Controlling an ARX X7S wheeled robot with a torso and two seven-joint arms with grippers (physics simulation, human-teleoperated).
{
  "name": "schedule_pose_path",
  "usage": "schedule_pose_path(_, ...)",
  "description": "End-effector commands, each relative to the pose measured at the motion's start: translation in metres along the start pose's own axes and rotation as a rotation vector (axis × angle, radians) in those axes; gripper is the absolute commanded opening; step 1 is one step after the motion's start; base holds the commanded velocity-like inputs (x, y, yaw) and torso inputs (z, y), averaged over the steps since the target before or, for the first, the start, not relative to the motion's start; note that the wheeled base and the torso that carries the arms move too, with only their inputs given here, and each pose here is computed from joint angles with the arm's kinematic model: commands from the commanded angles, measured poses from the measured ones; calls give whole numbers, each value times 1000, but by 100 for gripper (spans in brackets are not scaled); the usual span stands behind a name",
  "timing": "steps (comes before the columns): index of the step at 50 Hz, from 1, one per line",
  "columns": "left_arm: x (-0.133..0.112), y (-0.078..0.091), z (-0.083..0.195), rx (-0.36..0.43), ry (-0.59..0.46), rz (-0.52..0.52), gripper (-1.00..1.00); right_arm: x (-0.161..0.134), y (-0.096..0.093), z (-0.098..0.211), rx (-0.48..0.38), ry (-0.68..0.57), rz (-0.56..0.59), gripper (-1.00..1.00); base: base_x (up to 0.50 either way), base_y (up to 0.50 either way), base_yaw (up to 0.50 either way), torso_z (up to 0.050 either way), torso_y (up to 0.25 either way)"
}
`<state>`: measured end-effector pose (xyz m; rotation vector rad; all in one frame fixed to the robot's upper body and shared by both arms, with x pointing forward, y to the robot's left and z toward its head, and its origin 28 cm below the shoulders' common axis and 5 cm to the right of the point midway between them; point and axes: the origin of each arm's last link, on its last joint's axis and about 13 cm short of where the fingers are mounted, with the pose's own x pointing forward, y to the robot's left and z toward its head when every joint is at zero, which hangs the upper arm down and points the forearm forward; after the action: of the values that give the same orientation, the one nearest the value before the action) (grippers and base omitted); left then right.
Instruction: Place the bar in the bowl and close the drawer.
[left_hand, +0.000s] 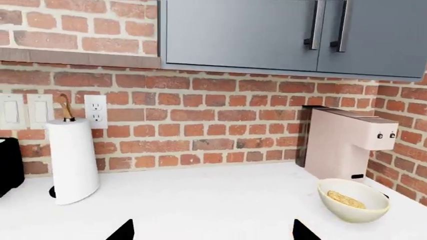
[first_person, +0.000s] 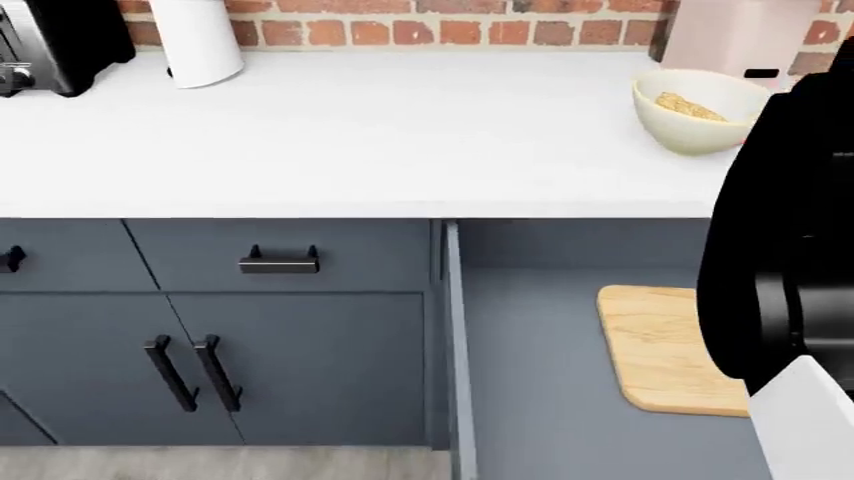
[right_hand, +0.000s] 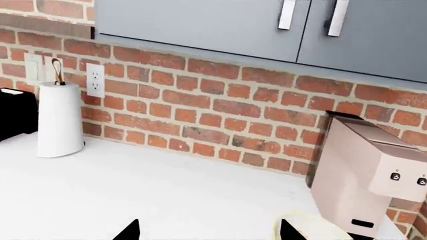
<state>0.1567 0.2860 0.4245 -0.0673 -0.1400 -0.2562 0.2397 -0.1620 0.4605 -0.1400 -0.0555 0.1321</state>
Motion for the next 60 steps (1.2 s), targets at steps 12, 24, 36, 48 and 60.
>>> schedule_pose_path(12, 1, 0, -5, -5, 22, -3, 100, 9, 0, -10, -2, 53, 26, 100, 0, 500, 0, 0, 0)
schedule_pose_path(24, 2, -1, -6, -3, 31, -9, 100, 12, 0, -13, -8, 72, 37, 100, 0, 500, 0, 0, 0)
schedule_pose_path(36, 2, -1, -8, -9, 46, -18, 100, 18, 0, -16, -19, 108, 54, 100, 0, 500, 0, 0, 0)
schedule_pose_path(48, 4, 0, -16, -7, 77, -28, 100, 25, -7, -27, -43, 173, 84, 100, 0, 500, 0, 0, 0)
schedule_pose_path(60, 7, 1, -34, -12, 145, -42, 100, 28, -21, -65, -109, 275, 92, 100, 0, 500, 0, 0, 0)
